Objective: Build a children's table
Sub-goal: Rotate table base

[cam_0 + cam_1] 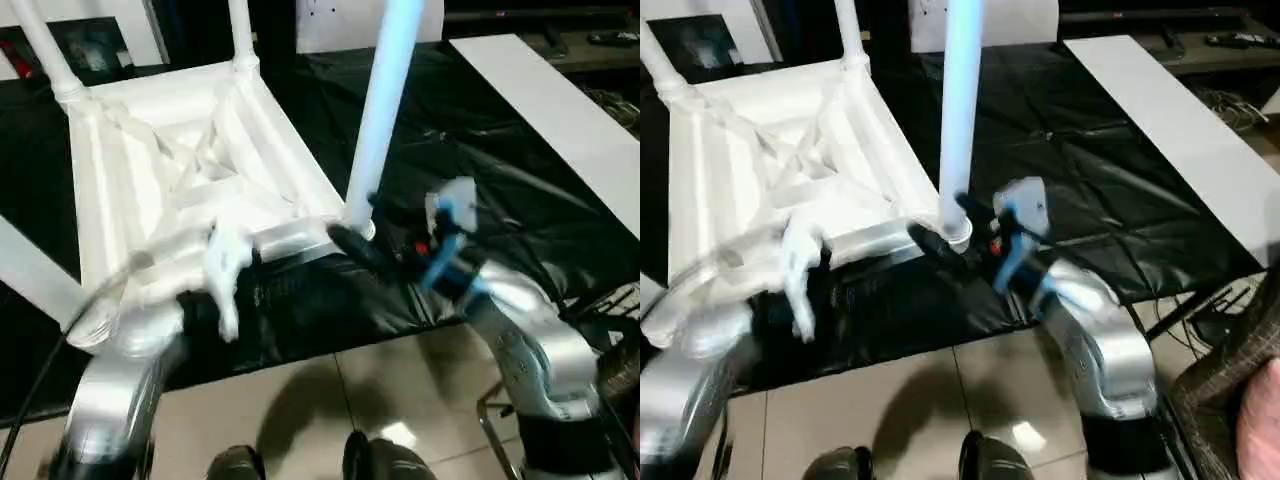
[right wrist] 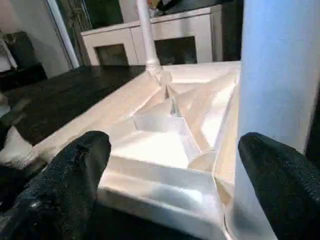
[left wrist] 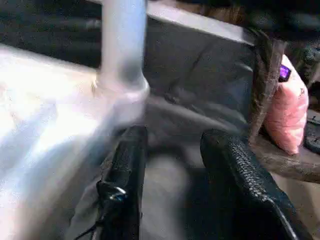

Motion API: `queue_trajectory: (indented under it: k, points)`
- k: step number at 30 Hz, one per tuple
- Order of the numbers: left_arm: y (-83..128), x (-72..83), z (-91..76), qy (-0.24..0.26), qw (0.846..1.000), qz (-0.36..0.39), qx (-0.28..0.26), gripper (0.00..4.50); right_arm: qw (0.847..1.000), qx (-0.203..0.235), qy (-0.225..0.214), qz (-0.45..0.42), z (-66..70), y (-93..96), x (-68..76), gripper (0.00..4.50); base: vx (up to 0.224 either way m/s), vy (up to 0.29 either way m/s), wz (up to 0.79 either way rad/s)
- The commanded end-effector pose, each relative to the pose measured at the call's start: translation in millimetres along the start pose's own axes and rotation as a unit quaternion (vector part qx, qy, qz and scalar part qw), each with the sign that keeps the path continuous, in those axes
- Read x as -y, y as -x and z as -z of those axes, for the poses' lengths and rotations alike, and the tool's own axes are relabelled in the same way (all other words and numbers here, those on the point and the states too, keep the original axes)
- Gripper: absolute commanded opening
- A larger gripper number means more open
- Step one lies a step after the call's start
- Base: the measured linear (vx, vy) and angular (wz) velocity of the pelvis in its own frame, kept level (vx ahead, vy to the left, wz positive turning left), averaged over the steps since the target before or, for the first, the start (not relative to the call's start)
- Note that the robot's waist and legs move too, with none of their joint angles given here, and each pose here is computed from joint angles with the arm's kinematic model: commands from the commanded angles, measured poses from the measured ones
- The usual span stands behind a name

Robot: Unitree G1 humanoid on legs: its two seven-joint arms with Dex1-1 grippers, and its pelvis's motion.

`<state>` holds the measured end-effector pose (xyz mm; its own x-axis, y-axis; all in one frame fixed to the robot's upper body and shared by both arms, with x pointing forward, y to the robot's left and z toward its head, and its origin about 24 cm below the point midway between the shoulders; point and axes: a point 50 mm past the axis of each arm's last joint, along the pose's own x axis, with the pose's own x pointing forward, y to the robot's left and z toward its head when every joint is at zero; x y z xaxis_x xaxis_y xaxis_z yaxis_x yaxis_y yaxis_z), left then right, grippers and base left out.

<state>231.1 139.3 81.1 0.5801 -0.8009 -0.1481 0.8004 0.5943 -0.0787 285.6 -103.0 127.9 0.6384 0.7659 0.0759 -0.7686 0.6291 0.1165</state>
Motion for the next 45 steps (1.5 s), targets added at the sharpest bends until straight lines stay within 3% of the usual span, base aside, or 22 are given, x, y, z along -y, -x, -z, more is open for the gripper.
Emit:
queue_trajectory:
  k: [1, 7, 13, 17, 21, 24, 26, 27, 30, 34, 36, 39, 45]
  points:
    - [7, 8.9, 1.7, 0.011, 1.000, -0.016, -0.003, 2.27, 1.000, -0.003, -0.004, 0.003, 2.8, -9.5, 5.1, 4.50, 0.000, 0.000, 0.00]
    - [45, 15.8, 18.0, 0.034, 0.996, -0.069, -0.043, 2.70, 0.998, 0.025, -0.028, 0.054, -4.5, -19.9, 26.4, 4.50, 0.000, 0.000, 0.00]
    - [96, 21.2, 22.1, 0.053, 0.991, -0.056, -0.113, 3.07, 0.991, 0.021, 0.029, 0.129, -4.9, -8.3, 57.3, 4.50, 0.000, 0.000, 0.00]
    - [124, 0.9, 14.0, 0.039, 0.986, -0.104, -0.128, 3.46, 0.987, 0.009, 0.044, 0.156, -0.3, 3.7, 68.4, 4.50, 0.000, 0.000, 0.00]
    - [151, -18.4, 1.1, 0.020, 0.980, -0.143, -0.139, 3.89, 0.988, -0.026, 0.052, 0.142, 14.0, 12.4, 60.8, 4.50, 0.000, 0.000, 0.00]
    - [158, -28.0, -9.3, 0.009, 0.979, -0.157, -0.126, 3.97, 0.991, -0.056, 0.038, 0.116, 27.4, 13.4, 46.1, 4.50, 0.000, 0.000, 0.00]
    - [163, -36.2, -15.8, 0.002, 0.979, -0.167, -0.119, 4.19, 0.991, -0.097, 0.040, 0.078, 44.0, 12.2, 27.8, 4.50, 0.000, 0.000, 0.00]
    - [163, -36.2, -15.8, 0.002, 0.979, -0.167, -0.119, 4.31, 0.991, -0.097, 0.040, 0.078, 44.0, 12.2, 27.8, 4.50, 0.000, 0.000, 0.00]
    - [179, -43.4, -13.7, 0.013, 0.973, -0.166, -0.161, 4.42, 0.987, -0.149, 0.036, 0.055, 69.4, 9.0, 6.4, 4.50, 0.000, 0.000, 0.00]
    - [187, -49.5, -15.5, 0.008, 0.970, -0.171, -0.172, 4.46, 0.985, -0.155, 0.030, 0.064, 74.2, 4.8, 1.2, 4.50, 0.000, 0.000, 0.00]
    - [185, -52.5, -18.3, 0.002, 0.972, -0.173, -0.160, 4.46, 0.985, -0.156, 0.030, 0.068, 74.9, 2.6, 0.2, 4.50, 0.000, 0.000, 0.00]
    - [163, -60.3, -27.0, -0.016, 0.981, -0.170, -0.096, 4.46, 0.983, -0.168, 0.041, 0.065, 80.2, -7.4, -3.4, 4.50, 0.000, 0.000, 0.00]
    - [130, -64.3, -26.6, -0.020, 0.986, -0.161, -0.038, 4.46, 0.981, -0.165, 0.042, 0.090, 81.7, -25.6, 1.9, 4.50, 0.000, 0.000, 0.00]
